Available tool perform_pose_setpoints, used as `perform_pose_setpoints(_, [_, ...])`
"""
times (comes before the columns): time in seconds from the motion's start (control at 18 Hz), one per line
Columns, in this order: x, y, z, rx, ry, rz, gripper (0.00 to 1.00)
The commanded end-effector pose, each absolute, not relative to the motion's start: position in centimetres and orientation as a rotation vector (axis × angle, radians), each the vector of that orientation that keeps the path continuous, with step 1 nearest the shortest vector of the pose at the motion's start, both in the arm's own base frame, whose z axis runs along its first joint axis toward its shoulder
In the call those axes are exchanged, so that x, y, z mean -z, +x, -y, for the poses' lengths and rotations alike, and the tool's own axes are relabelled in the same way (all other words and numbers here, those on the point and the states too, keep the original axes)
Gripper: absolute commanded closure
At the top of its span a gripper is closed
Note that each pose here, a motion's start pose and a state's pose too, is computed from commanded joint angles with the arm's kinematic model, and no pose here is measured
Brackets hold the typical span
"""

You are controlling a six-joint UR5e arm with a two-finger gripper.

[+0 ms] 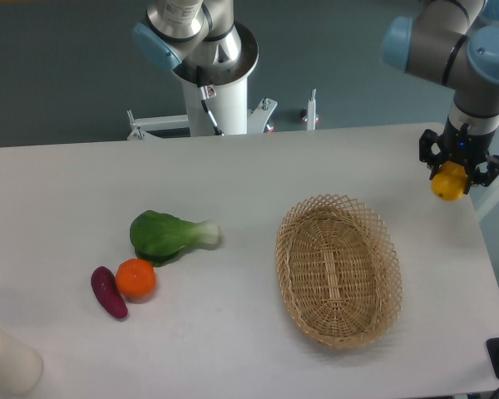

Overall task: Place the mango in the basket
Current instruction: 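Lift the held yellow mango slightly with the gripper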

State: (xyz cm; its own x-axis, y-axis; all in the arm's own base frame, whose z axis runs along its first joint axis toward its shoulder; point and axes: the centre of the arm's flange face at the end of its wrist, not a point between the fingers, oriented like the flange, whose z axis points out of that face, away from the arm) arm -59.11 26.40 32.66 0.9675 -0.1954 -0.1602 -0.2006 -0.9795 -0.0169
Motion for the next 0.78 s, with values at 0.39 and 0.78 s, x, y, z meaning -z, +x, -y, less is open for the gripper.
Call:
perform_pose_setpoints(0.39, [-32.8, -59.0, -26.7, -0.246, -3.082, -0.317, 0.55])
perform_pose_setpoints(0.78, [-32.1, -57.9, -28.0, -0.223, -3.081, -0.329, 0.55])
